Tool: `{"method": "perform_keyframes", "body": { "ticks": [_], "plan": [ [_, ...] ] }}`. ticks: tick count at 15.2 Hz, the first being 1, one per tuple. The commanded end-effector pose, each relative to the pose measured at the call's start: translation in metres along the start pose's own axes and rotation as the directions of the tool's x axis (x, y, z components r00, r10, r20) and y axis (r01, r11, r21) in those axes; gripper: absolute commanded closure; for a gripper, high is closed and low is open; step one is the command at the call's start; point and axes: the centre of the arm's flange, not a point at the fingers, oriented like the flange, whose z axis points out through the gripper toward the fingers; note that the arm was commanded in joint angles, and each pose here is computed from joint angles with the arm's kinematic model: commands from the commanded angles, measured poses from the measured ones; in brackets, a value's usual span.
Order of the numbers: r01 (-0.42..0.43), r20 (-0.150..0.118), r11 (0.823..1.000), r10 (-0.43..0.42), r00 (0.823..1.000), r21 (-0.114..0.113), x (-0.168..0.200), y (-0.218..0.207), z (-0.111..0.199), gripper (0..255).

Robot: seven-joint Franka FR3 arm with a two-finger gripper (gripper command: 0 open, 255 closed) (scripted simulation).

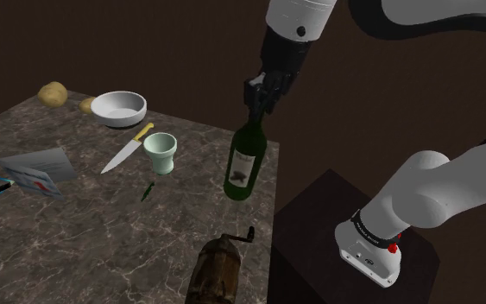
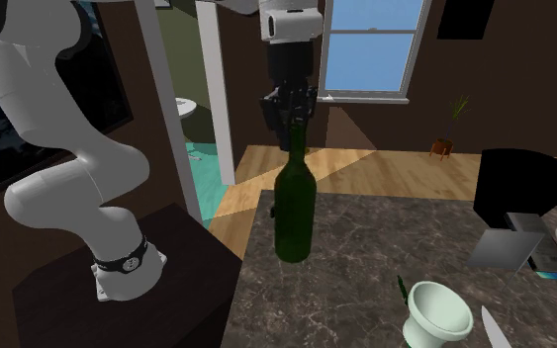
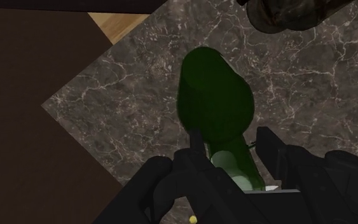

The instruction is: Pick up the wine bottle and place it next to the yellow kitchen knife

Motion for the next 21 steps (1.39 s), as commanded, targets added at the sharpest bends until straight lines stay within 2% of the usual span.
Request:
{"method": "perform_keyframes", "body": {
  "ticks": [1,21],
  "plan": [
    [0.0,0.0,1.0,0.0,1.0,0.0,0.0,0.001,-0.01,255],
    [0.0,0.0,1.0,0.0,1.0,0.0,0.012,0.005,-0.115,255]
  ]
}}
